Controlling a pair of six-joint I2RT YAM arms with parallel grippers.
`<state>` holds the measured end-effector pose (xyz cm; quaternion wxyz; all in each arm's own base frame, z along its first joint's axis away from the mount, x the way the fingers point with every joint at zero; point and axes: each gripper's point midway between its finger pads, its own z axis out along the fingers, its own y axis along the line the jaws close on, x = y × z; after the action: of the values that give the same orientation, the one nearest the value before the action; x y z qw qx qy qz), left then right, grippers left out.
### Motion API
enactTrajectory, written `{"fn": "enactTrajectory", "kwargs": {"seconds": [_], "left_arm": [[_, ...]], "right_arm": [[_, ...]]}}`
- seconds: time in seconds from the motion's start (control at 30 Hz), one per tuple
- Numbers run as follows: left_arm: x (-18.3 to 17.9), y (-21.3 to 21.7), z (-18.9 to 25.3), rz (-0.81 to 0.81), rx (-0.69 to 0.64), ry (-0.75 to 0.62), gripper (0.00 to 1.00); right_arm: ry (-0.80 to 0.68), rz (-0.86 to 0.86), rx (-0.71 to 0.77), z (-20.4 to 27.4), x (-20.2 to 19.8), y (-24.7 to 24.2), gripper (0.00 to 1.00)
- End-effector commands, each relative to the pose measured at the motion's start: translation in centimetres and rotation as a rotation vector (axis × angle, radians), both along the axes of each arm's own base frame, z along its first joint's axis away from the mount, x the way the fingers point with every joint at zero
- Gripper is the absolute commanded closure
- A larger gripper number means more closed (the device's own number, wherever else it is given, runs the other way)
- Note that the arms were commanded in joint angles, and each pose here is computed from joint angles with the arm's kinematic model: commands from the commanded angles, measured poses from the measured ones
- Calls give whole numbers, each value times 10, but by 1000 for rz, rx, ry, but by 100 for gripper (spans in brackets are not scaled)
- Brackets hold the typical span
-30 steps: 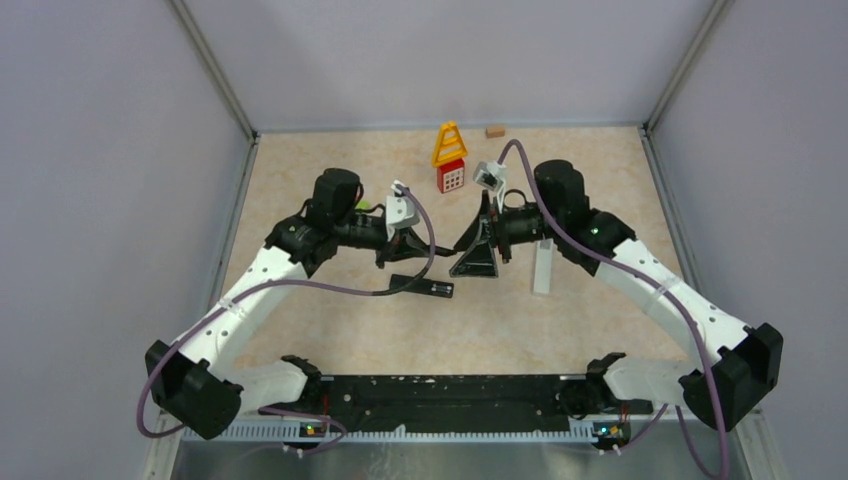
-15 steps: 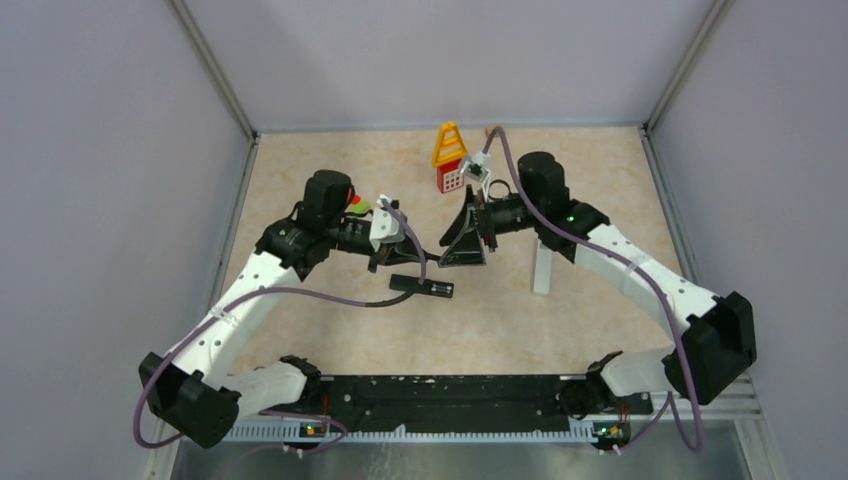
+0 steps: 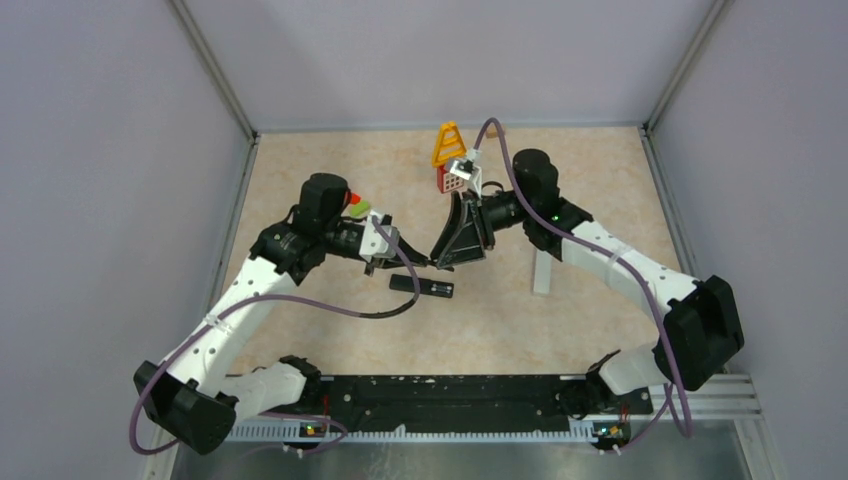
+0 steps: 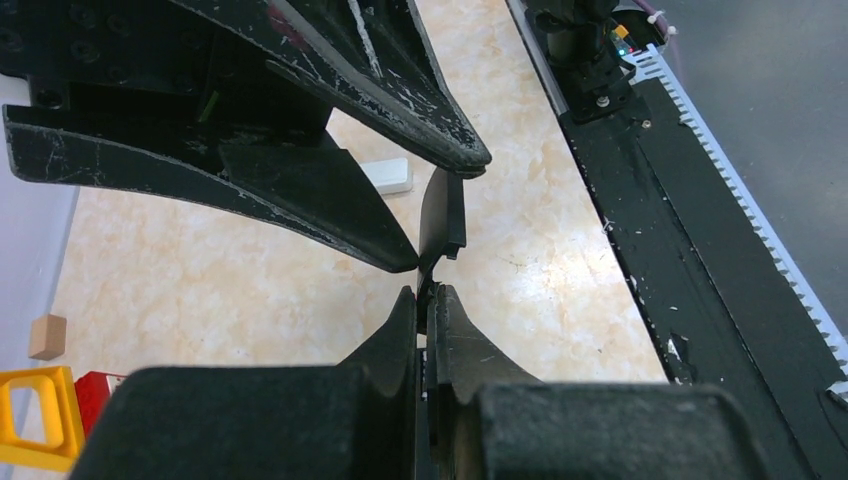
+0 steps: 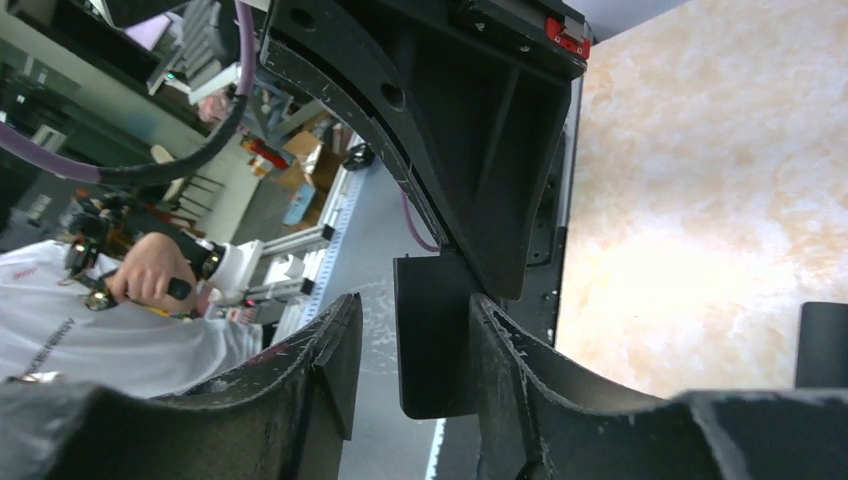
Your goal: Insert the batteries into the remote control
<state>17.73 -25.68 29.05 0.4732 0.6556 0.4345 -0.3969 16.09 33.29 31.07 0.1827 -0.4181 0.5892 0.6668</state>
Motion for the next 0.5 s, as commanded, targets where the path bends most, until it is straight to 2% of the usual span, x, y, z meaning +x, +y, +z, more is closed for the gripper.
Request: {"fn": "enactTrajectory", "kwargs": {"seconds": [0.0,0.13,0.2,0.37,0.47], "left_arm": [[-6,1,22,-36,-46,-94,100],[-11,2,28,-54,-61,-117,100],[-13,3,30,-58,-66,-128,100],[-17,3,33,-74,-81,-143,100],[-16,3,33,-75,-80,-142,100]], "right_arm": [[-9,92,44,9,-17,-3,54],[-8,91,36,2,-17,-3,36],[-14,98,39,0,-20,-4,31],[-15,103,27,-7,-21,-1,27],[-3,116,20,-9,-23,1,32]]}}
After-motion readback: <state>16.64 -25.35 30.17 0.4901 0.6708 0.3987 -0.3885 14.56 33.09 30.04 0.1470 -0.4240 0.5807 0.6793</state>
